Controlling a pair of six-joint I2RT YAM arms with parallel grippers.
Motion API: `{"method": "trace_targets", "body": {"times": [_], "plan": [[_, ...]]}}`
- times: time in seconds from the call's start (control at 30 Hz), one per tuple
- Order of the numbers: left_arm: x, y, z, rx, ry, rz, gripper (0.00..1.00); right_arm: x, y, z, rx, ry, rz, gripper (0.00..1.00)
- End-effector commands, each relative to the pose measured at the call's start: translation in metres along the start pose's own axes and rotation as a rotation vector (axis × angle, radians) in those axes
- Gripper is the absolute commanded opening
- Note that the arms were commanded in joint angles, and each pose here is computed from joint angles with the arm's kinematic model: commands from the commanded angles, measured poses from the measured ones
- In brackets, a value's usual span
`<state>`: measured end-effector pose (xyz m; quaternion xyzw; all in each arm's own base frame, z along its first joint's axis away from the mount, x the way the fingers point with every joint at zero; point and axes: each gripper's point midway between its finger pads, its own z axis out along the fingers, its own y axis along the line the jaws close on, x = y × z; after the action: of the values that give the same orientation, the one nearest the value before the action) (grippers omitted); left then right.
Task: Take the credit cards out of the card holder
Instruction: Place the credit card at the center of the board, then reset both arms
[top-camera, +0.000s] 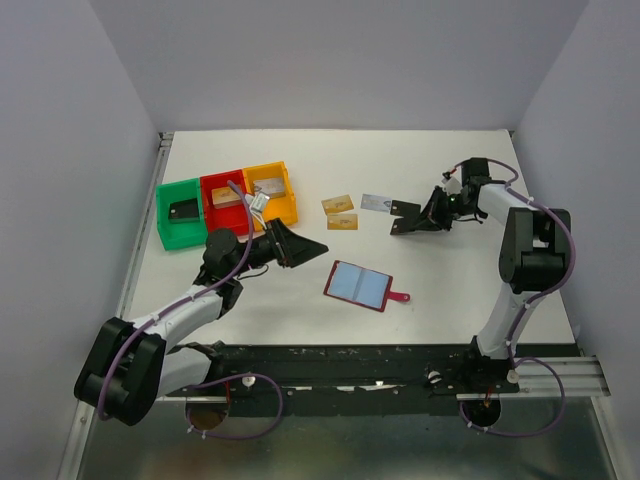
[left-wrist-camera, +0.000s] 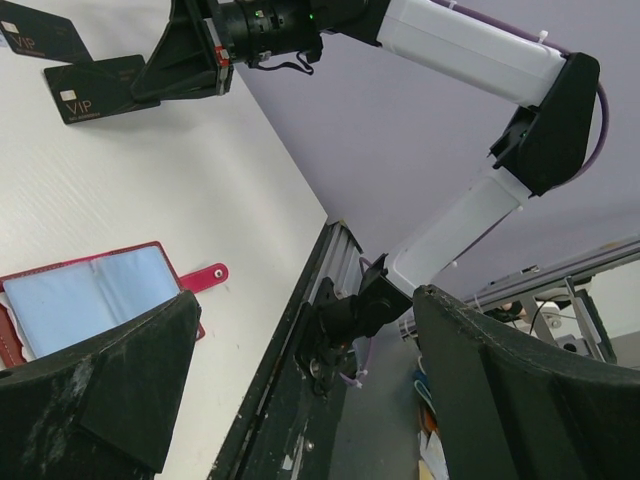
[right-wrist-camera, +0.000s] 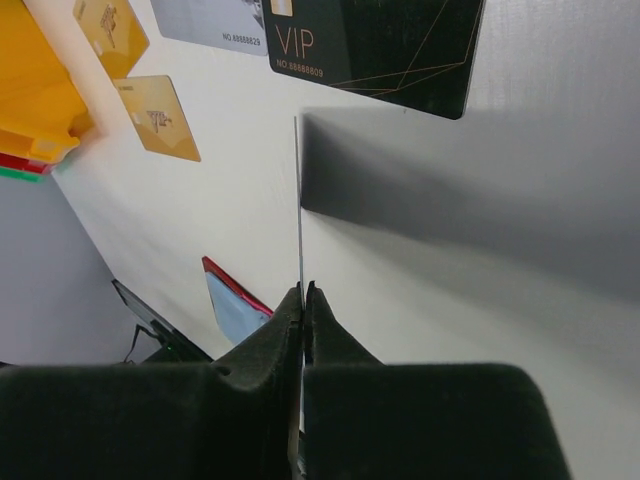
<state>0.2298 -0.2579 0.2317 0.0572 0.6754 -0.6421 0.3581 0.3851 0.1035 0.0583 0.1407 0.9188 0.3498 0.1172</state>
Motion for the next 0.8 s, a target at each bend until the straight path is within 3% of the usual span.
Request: {"method": "trace_targets", "body": {"times": [0.0, 0.13, 0.37, 0.63, 0.7, 0.77], "plan": [[0.001, -0.009, -0.001, 0.051, 0.016, 0.029, 0.99, 0.006, -0.003, 0.001, 0.001, 0.050, 0.016, 0.14], [0.002, -0.005, 0.000, 0.035, 0.020, 0.018, 0.99, 0.007, -0.010, 0.001, 0.034, 0.049, 0.026, 0.28], [0.003, -0.002, 0.000, 0.024, 0.022, 0.012, 0.99, 0.002, -0.023, -0.008, 0.092, 0.014, 0.043, 0.34], [0.001, 0.007, 0.000, -0.035, 0.013, 0.002, 0.99, -0.015, -0.039, -0.048, 0.223, -0.148, 0.081, 0.45], [-0.001, 0.022, -0.002, -0.124, -0.011, -0.021, 0.99, -0.016, -0.024, -0.058, 0.181, -0.213, 0.065, 0.45], [-0.002, 0.050, -0.011, -0.314, -0.023, -0.034, 0.99, -0.010, 0.000, -0.070, 0.156, -0.285, 0.002, 0.46]]}}
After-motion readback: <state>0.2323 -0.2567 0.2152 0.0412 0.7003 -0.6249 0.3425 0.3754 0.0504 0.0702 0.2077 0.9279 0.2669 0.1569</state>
